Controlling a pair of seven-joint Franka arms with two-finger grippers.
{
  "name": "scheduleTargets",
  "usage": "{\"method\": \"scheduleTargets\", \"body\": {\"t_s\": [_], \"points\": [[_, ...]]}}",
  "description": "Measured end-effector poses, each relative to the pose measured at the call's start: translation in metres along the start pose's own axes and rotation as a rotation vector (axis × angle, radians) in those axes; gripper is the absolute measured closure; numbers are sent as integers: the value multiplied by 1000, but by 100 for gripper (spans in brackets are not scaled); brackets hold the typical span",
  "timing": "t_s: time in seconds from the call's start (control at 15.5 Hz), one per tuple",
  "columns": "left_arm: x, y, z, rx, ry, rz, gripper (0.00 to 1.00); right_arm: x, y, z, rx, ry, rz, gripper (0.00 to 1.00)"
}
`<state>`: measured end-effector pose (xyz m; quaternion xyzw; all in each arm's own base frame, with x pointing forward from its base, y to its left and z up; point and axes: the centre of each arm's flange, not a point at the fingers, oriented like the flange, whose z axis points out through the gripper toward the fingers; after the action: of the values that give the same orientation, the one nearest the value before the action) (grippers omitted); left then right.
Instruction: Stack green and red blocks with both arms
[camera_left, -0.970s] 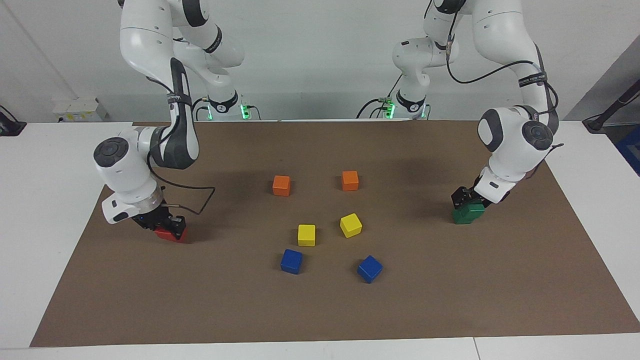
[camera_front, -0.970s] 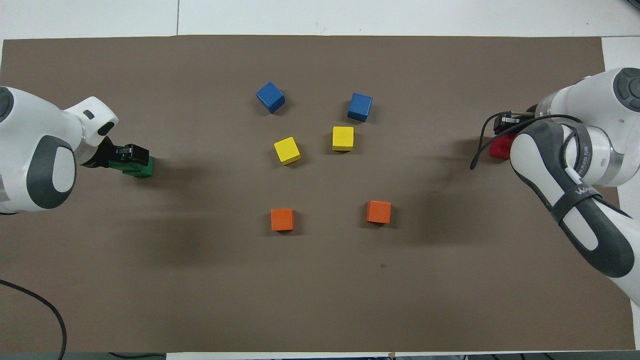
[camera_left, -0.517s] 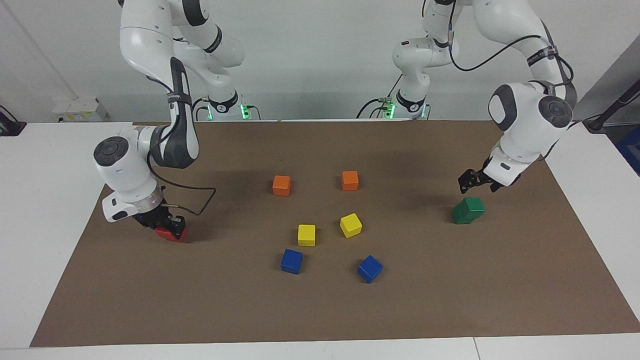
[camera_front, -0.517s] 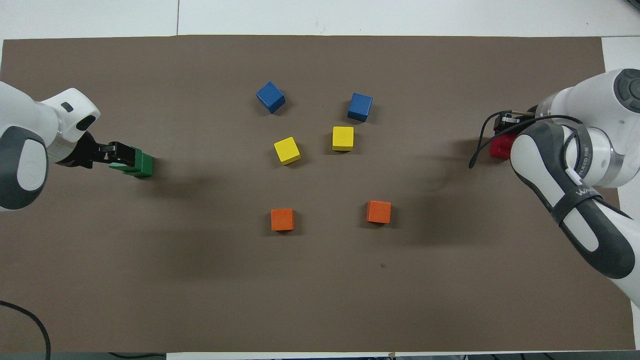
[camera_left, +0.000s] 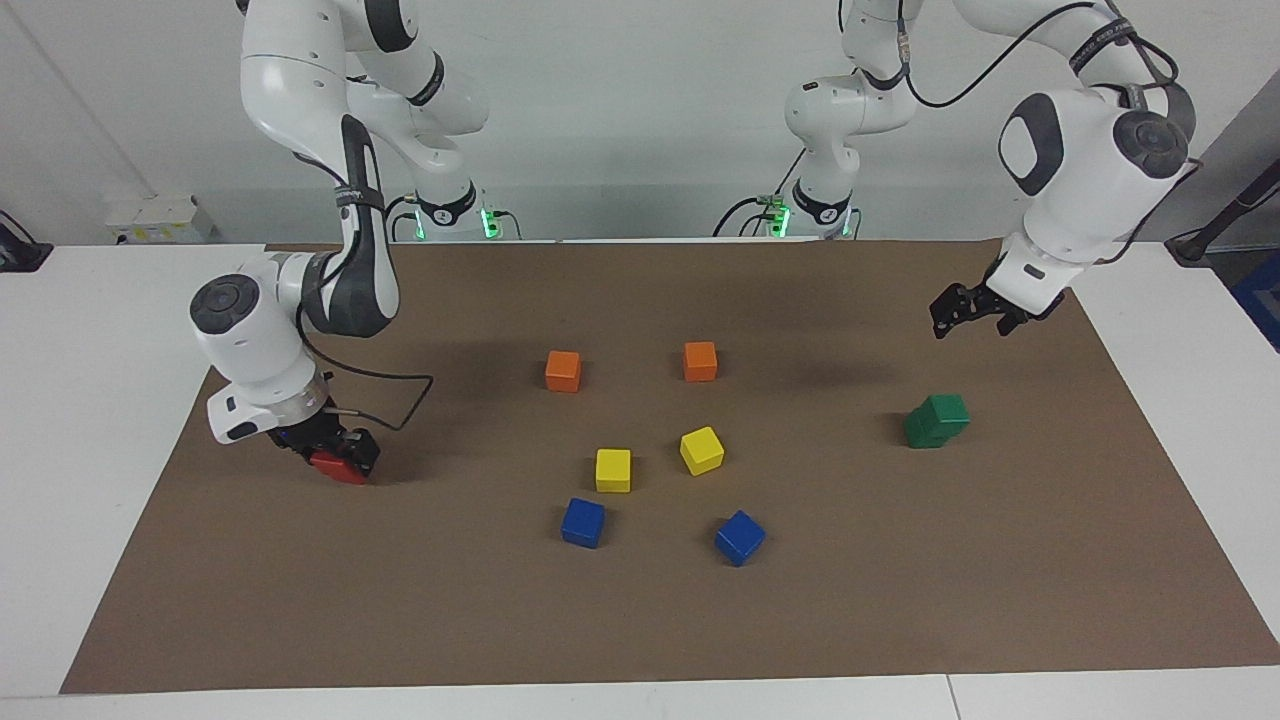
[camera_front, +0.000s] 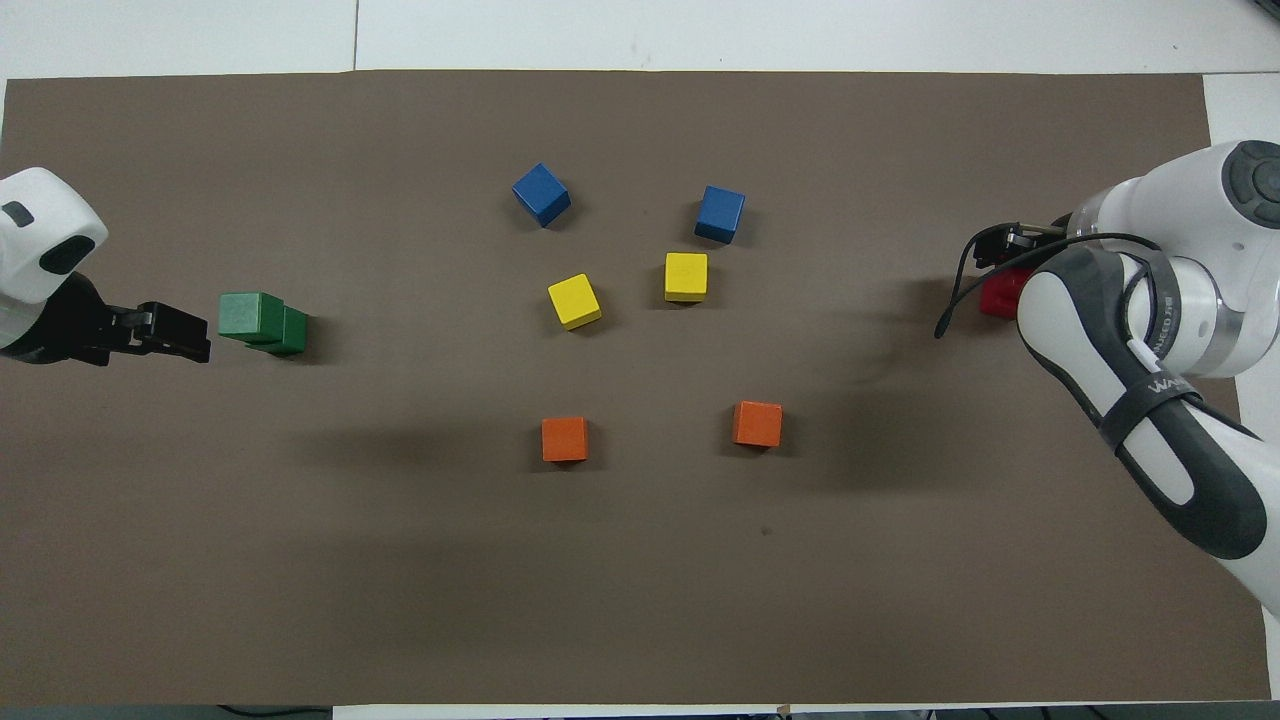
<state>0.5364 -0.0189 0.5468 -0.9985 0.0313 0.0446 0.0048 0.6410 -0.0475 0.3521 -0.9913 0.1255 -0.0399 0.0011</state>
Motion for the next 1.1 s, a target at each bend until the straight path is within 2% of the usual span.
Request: {"method": "scheduleTargets", "body": {"t_s": [0.26,0.39,0.58,0.84,1.1], "points": [[1,8,2,0,2,14,0,9,-9,-99,-6,-68,-13,0],[3,14,5,-1,4,25,0,2,-10,-155,-3,-69,-39,0],[6,22,9,-1,-4,41,0,-20,-5,-212,4,-66,-129,0],[5,22,9,-2,-3,41,0,-46,1,-250,5,-95,-183,0],[5,21,9,-2,-3,40,0,-55,5,-257,2,-123,-180,0]]}}
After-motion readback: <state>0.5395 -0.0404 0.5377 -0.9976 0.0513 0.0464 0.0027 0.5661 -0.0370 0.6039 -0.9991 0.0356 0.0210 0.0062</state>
